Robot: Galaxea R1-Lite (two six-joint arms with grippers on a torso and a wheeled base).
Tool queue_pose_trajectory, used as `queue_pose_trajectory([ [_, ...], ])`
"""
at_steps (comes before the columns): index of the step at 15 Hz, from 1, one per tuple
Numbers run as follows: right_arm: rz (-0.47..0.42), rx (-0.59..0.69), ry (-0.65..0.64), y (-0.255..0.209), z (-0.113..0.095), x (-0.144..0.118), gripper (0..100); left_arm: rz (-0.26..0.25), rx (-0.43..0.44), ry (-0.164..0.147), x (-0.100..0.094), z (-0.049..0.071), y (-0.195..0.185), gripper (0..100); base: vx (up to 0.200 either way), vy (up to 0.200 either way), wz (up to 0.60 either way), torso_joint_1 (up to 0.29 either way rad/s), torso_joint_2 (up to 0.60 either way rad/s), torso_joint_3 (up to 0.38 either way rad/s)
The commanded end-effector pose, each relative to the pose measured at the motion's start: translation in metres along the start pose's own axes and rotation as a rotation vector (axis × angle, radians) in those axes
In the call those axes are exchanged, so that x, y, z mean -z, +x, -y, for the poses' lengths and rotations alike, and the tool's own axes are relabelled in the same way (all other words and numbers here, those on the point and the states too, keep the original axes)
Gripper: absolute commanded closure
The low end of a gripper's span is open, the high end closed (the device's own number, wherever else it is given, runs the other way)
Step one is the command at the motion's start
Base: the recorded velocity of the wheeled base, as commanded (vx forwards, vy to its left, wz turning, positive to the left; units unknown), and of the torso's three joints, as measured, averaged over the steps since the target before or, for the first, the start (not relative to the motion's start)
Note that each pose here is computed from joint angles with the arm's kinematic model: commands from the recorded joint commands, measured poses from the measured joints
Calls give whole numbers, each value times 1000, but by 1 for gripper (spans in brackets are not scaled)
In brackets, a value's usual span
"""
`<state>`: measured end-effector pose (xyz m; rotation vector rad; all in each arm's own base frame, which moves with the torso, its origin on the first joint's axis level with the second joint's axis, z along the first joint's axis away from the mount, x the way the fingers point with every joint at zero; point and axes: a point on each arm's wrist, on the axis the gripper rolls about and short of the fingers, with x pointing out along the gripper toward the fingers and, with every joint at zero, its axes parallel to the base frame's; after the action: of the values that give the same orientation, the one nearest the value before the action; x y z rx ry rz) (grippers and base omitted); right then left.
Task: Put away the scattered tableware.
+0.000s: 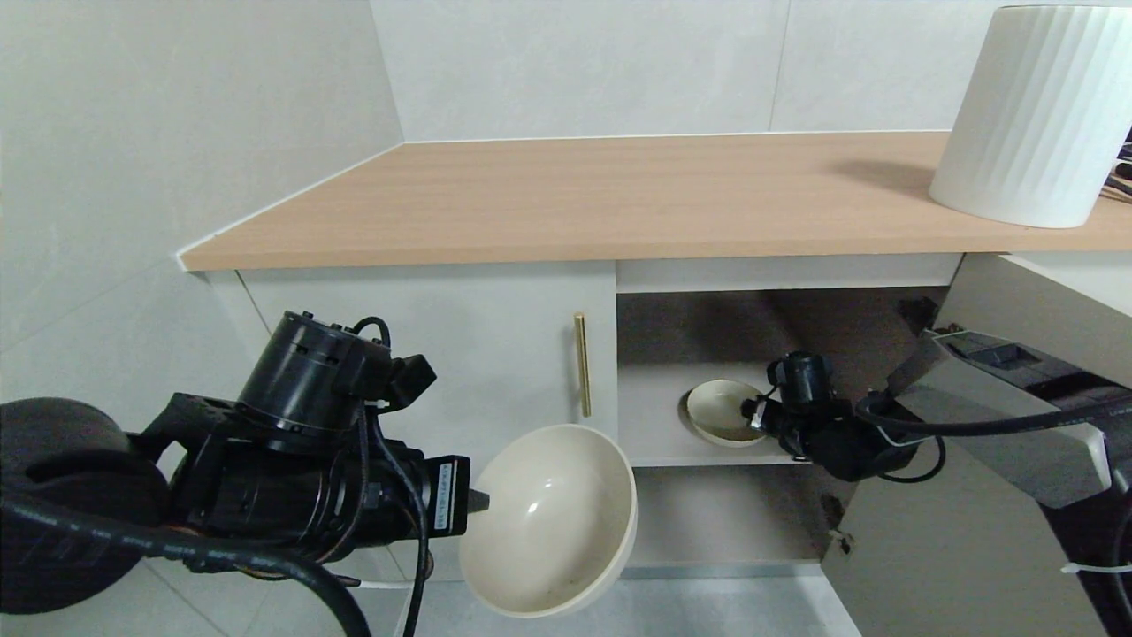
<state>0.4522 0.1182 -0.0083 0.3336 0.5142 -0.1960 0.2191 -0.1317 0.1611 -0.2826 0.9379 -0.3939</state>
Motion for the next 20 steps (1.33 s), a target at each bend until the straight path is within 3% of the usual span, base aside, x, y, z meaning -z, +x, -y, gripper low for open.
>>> queue_pose_trajectory([
  [1,7,-6,5,-8,-1,-6,0,-34,-10,8,3,2,11,100,0,0,0,0,0,0],
  [3,-12,-13,-4,-31,1,-10,0,-79,-16,32,7,8,25,100,0,0,0,0,0,0],
  [7,-134,-172,-100,-122,-26,-14,0,-218,-62,94,31,18,64,100,0,0,0,0,0,0],
  [9,-169,-204,-127,-144,-33,-15,0,-225,-89,102,34,18,70,100,0,0,0,0,0,0],
  [10,-247,-291,-180,-195,-45,-23,0,-228,-132,117,38,18,78,100,0,0,0,0,0,0],
  [11,-291,-330,-203,-215,-47,-25,0,-227,-143,118,38,17,79,100,0,0,0,0,0,0],
  [13,-387,-434,-269,-261,-52,-23,0,-232,-149,152,41,18,79,100,0,0,0,0,0,0],
  [15,-429,-481,-363,-289,-55,-13,0,-238,-143,170,44,21,79,100,0,0,0,0,0,0],
  [20,-506,-499,-547,-297,-55,24,0,-181,-201,184,41,24,79,100,0,0,0,0,0,0],
])
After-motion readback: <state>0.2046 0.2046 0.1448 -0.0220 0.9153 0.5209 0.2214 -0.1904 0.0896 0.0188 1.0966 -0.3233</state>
